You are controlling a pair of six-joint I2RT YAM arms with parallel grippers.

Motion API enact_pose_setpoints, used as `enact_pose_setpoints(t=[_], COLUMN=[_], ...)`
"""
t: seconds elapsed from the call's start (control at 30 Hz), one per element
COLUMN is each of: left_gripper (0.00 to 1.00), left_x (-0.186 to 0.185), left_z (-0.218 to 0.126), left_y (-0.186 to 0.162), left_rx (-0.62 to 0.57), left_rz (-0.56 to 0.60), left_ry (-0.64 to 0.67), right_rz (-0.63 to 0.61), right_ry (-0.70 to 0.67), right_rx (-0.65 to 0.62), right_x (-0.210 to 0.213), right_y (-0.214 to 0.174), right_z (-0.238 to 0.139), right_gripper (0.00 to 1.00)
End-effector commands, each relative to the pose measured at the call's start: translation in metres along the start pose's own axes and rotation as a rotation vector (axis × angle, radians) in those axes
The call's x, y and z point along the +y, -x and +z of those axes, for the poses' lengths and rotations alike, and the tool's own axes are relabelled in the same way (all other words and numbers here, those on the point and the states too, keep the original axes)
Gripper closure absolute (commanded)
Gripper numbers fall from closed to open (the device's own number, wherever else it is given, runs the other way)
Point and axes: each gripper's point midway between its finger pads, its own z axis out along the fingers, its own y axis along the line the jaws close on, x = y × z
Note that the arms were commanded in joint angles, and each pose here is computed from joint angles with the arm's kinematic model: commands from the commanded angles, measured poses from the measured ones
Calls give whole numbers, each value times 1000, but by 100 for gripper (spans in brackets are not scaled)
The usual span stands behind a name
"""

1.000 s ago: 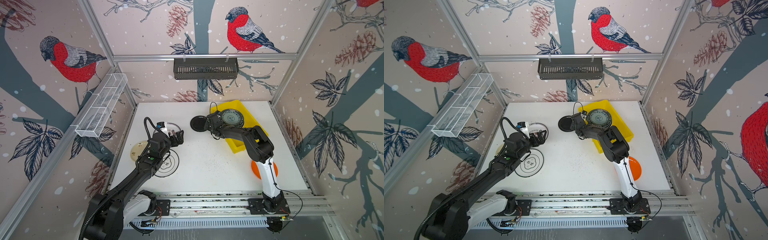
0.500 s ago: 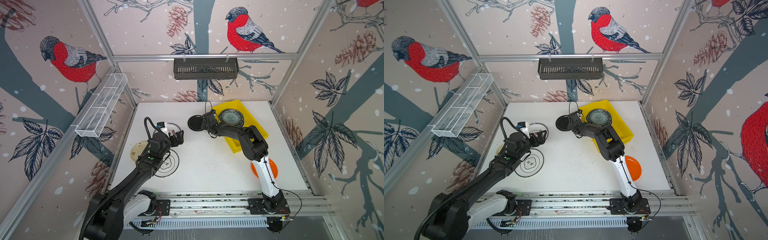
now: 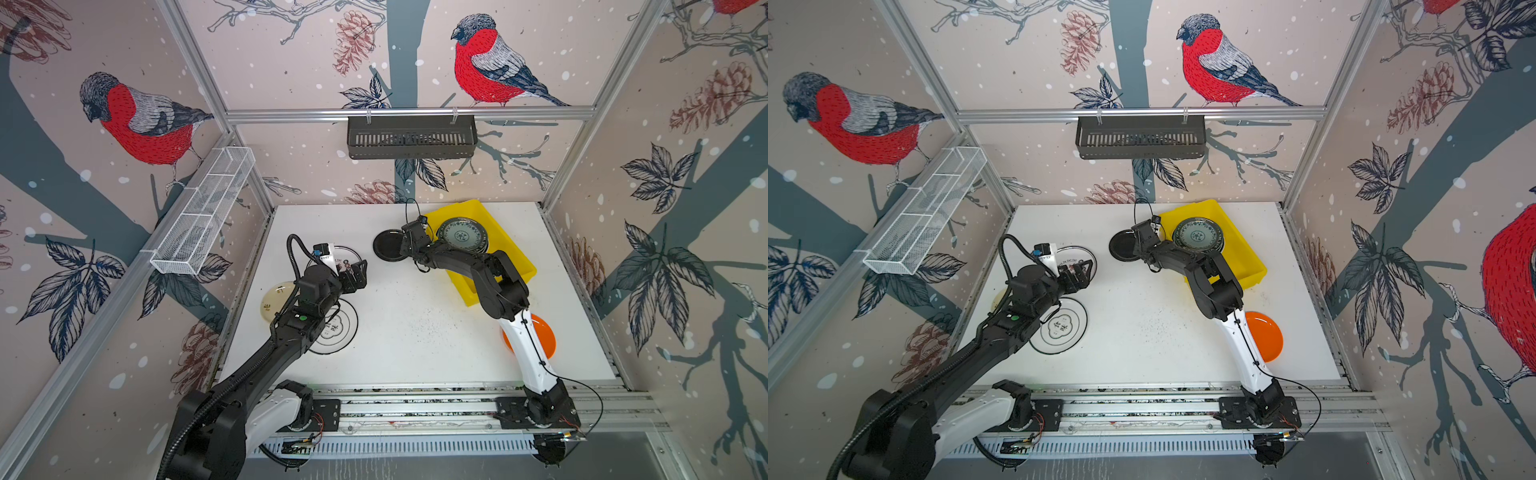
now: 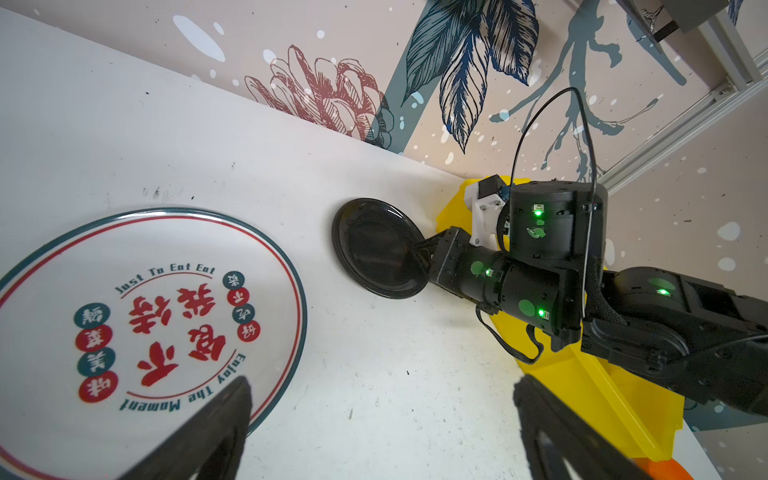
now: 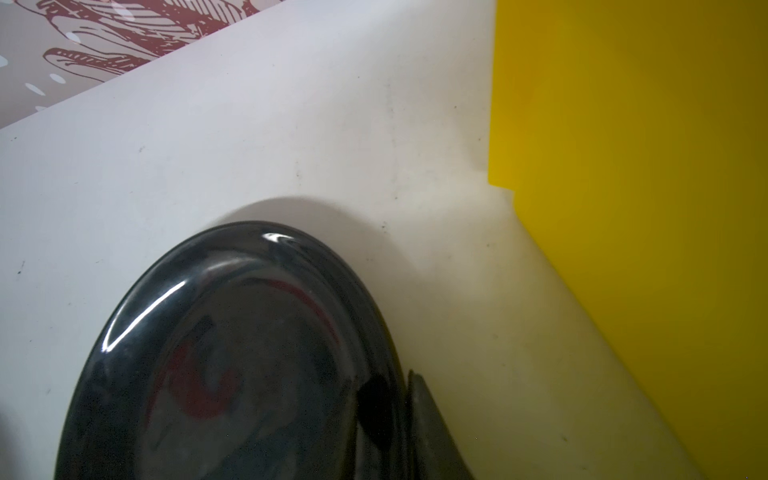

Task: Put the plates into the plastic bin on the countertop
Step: 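Move the right gripper to the black plate's rim beside the bin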

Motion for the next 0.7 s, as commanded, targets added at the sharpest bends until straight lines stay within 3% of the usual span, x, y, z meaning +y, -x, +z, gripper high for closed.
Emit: enact_pose_setpoints(t=[0.0, 0.2, 0.67], left_gripper=[2, 2, 2], left_x=[-2, -2, -1], left_z=[-1, -1, -1], left_y=[7, 7, 7], left_rx=[-27, -26, -30], left_rz=[0, 0, 2], left_ry=[-5, -5, 1], right_rz=[-93, -120, -134], right_ry=[-146, -178, -170], right_rx=[238, 269, 194], right_x=[-43, -48, -44], right_y=[-65, -70, -51], right_z=[3, 12, -27], right_gripper=[82, 96, 99])
